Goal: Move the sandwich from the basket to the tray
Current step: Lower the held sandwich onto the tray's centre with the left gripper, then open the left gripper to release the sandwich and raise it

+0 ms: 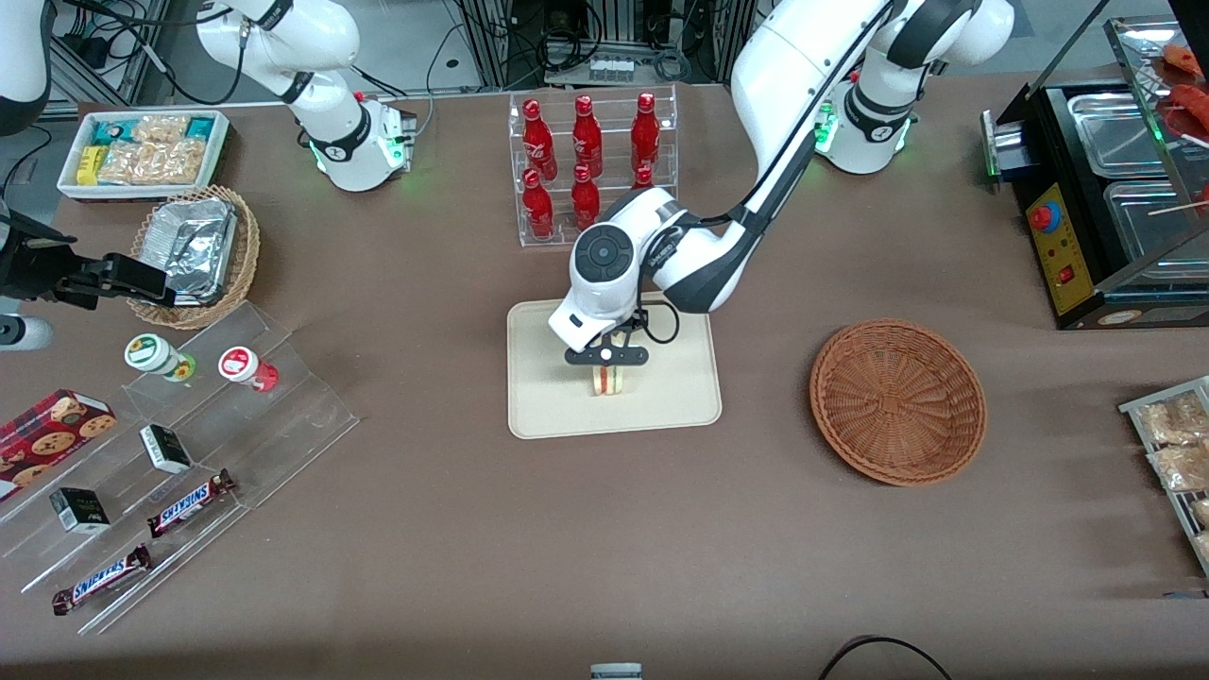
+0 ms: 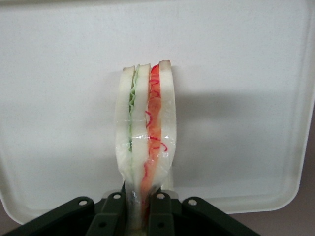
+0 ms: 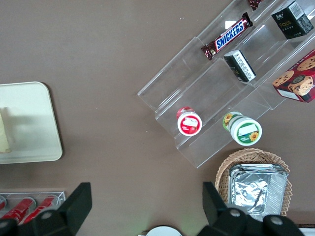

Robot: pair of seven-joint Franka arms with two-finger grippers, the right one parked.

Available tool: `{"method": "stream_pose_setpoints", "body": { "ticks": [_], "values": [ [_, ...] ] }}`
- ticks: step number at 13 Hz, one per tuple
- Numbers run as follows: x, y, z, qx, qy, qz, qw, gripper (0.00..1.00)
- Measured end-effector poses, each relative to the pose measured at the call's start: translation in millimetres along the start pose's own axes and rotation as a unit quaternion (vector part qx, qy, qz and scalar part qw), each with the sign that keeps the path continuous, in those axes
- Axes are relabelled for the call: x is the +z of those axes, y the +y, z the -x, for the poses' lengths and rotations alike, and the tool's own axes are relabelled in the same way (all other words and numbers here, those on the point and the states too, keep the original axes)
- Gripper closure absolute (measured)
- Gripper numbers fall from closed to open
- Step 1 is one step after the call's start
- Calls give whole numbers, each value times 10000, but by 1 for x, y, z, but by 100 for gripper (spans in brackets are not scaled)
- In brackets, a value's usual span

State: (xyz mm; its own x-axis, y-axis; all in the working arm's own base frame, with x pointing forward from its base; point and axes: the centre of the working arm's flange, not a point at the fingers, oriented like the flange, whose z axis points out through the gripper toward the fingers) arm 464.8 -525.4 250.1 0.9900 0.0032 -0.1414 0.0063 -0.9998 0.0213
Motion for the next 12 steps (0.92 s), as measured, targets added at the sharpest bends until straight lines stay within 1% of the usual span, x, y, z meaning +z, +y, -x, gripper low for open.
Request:
{"method": "stream_pose_setpoints", "body": {
  "ticks": [4, 5, 9, 10, 12],
  "values": [
    [16, -2, -1, -87, -83, -74, 9999, 85],
    [15, -1, -1, -112, -78, -68, 9999, 79],
    [-1, -2, -6, -174, -63, -83, 9998, 37],
    [-18, -3, -8, -201, -35, -80, 9998, 26],
    [-70, -16, -14, -325, 56, -47, 9994, 4]
  ]
}}
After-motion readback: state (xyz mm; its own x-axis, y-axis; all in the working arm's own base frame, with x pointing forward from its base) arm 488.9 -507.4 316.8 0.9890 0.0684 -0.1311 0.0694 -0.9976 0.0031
